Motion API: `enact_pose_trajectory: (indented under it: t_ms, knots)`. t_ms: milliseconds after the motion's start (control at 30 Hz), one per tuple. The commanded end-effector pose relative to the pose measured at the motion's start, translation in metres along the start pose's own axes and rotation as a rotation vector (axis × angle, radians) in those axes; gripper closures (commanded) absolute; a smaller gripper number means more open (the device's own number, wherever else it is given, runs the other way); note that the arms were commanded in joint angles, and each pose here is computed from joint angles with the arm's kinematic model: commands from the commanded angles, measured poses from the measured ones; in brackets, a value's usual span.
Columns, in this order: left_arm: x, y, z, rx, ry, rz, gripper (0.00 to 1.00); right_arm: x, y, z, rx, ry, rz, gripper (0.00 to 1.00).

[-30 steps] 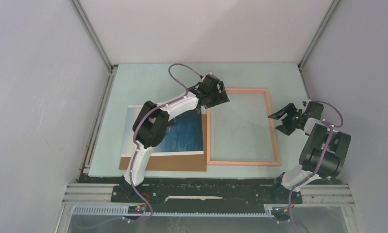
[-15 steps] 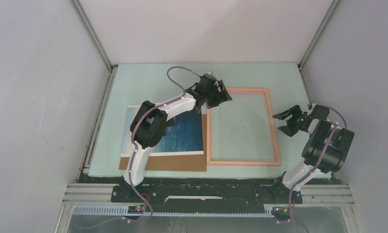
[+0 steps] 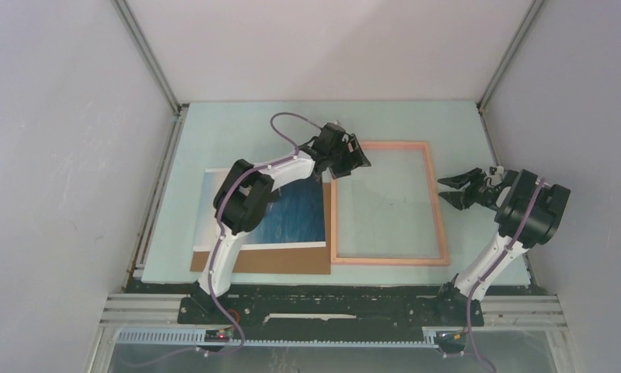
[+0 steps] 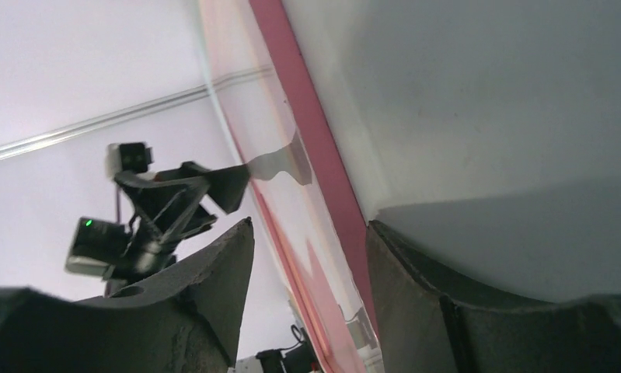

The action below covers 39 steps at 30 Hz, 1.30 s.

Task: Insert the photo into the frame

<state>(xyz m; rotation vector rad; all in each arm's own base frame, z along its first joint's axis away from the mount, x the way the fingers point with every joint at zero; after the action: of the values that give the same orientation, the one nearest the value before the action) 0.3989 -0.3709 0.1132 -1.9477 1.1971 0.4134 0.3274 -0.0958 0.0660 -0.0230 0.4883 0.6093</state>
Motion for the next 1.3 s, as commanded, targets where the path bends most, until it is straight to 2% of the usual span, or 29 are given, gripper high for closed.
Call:
enact_pose_trajectory:
  t_ms: [0, 233, 433, 500, 567, 667, 833, 967, 1000, 1200, 1267]
  knots:
    - [0.002, -0.007, -0.002, -0.011, 0.041, -0.006, 0.20, 0.001, -0.012, 0.015, -0.040, -0.158, 0.040, 0.37]
    - [0.006, -0.011, 0.004, -0.008, 0.036, -0.006, 0.20, 0.009, -0.024, 0.010, -0.025, -0.221, 0.074, 0.41]
    - [0.001, -0.016, 0.001, 0.058, 0.028, -0.014, 0.19, 0.014, -0.029, 0.013, -0.032, -0.276, 0.082, 0.59]
    - [-0.004, -0.020, -0.003, 0.085, 0.030, -0.023, 0.17, 0.015, -0.029, 0.015, -0.041, -0.274, 0.076, 0.73]
    - [-0.008, -0.024, -0.007, 0.105, 0.039, -0.031, 0.16, 0.015, -0.029, 0.013, -0.033, -0.271, 0.076, 0.79]
    - [-0.014, -0.027, -0.012, 0.123, 0.053, -0.040, 0.15, 0.015, -0.028, 0.010, -0.026, -0.263, 0.076, 0.78]
    - [-0.003, -0.021, -0.012, 0.084, 0.085, -0.004, 0.15, 0.018, -0.027, 0.008, -0.008, -0.255, 0.085, 0.66]
    - [0.004, -0.015, -0.014, 0.066, 0.097, 0.006, 0.15, 0.020, -0.023, 0.007, -0.014, -0.242, 0.093, 0.64]
    - [0.005, -0.014, -0.015, 0.068, 0.100, 0.007, 0.15, 0.023, -0.022, 0.008, -0.021, -0.242, 0.100, 0.67]
    - [-0.007, -0.019, -0.017, 0.118, 0.072, -0.006, 0.15, 0.017, -0.021, 0.020, -0.036, -0.271, 0.088, 0.96]
    - [-0.021, -0.025, -0.019, 0.158, 0.055, -0.023, 0.14, 0.011, -0.021, 0.027, -0.027, -0.275, 0.081, 1.00]
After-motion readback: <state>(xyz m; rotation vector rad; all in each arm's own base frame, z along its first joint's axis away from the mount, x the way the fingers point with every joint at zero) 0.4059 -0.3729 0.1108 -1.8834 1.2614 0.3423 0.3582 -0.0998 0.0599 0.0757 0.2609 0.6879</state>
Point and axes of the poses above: each gripper's point midway between its finger pads, its own x axis out along the fingers, its own z axis along the line the jaws close on, y = z × x, the point moved 7 cm from there along -x, back along the fingers, and after that the axes turned 8 degrees about x, right-handed, at the moved point
